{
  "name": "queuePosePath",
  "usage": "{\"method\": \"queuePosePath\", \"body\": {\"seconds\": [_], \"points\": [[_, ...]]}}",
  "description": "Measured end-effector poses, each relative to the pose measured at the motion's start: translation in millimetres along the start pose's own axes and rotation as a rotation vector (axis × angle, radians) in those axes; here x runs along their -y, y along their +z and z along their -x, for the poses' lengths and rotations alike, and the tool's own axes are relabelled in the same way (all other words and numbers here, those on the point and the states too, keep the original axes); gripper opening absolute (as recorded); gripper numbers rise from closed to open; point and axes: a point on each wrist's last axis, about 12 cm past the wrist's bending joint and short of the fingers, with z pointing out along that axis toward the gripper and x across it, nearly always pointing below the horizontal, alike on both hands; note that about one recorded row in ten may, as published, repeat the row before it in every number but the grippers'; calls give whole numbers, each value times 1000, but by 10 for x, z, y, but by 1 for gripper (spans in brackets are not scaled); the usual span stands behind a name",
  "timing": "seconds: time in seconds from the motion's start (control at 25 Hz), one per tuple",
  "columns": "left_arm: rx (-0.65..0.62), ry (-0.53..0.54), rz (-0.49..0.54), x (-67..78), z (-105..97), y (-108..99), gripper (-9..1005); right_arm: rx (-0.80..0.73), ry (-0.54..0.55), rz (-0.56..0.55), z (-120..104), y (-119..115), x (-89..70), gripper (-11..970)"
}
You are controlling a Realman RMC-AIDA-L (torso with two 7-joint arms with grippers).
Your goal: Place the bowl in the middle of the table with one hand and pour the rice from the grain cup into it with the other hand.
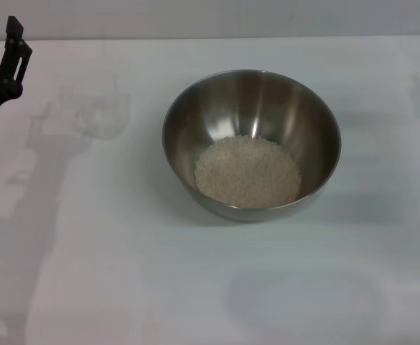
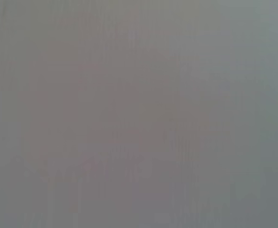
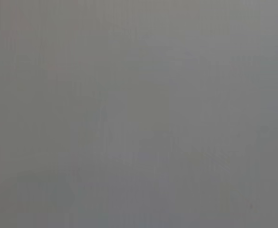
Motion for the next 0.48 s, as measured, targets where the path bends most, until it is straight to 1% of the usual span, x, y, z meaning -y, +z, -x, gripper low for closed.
{"method": "queuePosePath", "body": {"seconds": [0.16,0.32,0.48], "points": [[0,0,7,-11,1,-2,817,-6,2,5,-6,-7,4,671],[5,-4,40,-46,8,-12,820,-12,-13,46,-4,13,-13,683],[7,-4,43,-54,10,-20,821,-4,-10,54,9,40,-19,697]]}}
